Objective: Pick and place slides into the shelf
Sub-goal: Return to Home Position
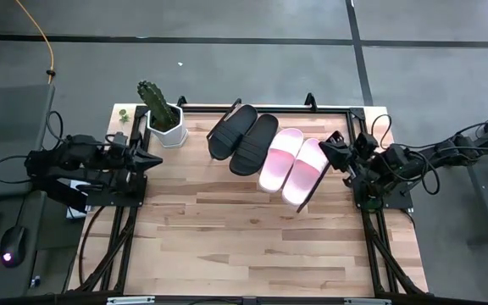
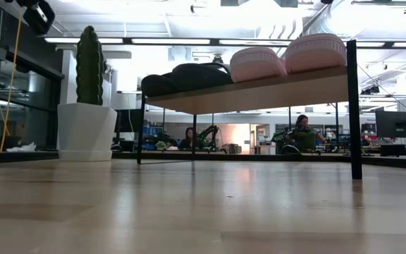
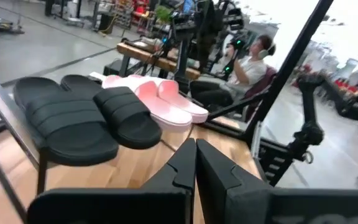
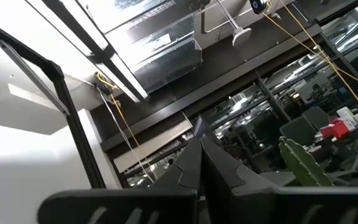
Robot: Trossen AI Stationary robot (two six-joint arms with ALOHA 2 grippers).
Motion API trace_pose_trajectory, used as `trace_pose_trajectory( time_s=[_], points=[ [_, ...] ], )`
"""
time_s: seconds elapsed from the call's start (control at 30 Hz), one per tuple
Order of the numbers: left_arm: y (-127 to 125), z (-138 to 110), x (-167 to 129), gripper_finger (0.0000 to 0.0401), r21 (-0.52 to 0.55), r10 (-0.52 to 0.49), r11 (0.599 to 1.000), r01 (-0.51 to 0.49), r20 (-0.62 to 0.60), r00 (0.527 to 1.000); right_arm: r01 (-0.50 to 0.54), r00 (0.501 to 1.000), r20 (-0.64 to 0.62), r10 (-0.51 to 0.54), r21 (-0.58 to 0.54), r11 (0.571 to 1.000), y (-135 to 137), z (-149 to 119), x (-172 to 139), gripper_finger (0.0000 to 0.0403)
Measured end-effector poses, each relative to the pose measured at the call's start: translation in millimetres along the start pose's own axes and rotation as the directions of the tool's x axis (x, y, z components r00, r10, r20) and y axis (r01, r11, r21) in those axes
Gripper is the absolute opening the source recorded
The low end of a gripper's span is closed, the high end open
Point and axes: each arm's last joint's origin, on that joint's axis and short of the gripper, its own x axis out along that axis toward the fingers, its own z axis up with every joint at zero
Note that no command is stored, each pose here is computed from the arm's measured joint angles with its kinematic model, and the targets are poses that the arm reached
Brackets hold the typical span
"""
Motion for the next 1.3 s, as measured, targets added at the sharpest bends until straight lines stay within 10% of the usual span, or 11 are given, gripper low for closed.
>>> trace_pose_trajectory(
  time_s=[0.8,1.3],
  points=[
    [27.0,-101.2,48.6,0.0000,-0.173,-0.145,0.963,0.206,0.313,0.939,0.030,0.998,-0.049,-0.026,0.073,0.997,-2.0,-5.2,-0.1,0.0000],
    [28.1,-105.1,50.6,0.0000,-0.171,-0.134,0.968,0.186,0.278,0.951,0.032,0.998,-0.062,-0.031,0.018,0.999,-2.5,-6.5,-0.2,0.0000]
  ],
)
